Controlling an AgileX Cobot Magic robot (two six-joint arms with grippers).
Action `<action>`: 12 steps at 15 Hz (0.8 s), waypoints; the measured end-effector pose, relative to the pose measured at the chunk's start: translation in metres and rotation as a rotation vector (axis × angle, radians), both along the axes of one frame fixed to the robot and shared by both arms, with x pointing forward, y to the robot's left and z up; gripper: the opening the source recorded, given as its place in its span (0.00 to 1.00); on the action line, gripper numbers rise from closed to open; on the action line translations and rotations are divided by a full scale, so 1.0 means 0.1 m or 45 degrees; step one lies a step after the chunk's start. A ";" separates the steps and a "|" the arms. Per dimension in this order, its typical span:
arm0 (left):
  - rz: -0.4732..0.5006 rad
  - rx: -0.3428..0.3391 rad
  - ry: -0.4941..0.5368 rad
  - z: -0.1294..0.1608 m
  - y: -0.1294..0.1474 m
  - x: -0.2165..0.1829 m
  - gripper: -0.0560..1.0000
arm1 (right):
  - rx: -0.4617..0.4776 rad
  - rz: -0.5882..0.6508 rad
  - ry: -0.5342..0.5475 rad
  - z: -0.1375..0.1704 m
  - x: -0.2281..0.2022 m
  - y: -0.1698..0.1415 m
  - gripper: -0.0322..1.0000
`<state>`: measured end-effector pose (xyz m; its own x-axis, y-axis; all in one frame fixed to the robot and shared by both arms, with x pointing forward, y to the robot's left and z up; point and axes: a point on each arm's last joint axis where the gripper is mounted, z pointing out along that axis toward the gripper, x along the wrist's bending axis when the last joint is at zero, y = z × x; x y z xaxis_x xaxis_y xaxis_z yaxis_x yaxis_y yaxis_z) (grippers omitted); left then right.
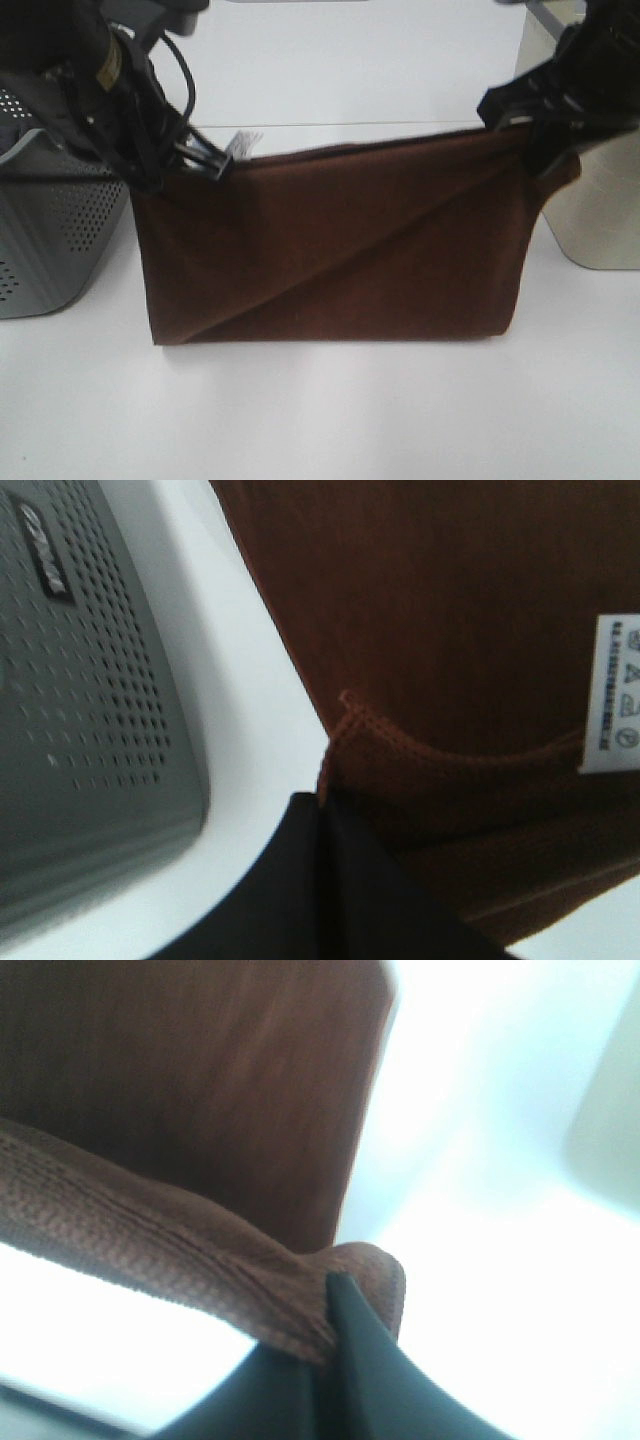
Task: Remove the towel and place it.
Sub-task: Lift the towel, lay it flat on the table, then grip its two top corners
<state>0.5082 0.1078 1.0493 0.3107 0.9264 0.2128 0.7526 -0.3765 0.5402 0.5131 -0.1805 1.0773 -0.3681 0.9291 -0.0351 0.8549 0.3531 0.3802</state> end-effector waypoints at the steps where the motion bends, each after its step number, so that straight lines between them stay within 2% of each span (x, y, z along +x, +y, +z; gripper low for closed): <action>1: 0.026 -0.077 -0.068 0.09 0.06 0.16 0.05 | -0.013 -0.005 -0.050 0.09 0.14 0.04 0.03; 5: 0.050 -0.235 -0.310 0.24 0.27 0.89 0.05 | -0.075 0.000 -0.200 0.19 0.88 0.29 0.03; 9: 0.104 -0.324 -0.488 0.12 0.41 1.78 0.05 | -0.117 -0.006 -0.432 0.24 1.68 0.56 0.03; 11: 0.111 -0.368 -0.616 0.33 0.39 2.06 0.05 | -0.089 0.015 -0.561 0.39 1.88 0.64 0.03; 12: 0.092 -0.386 -0.697 0.52 0.37 2.11 0.05 | -0.087 0.045 -0.656 0.58 1.91 0.65 0.03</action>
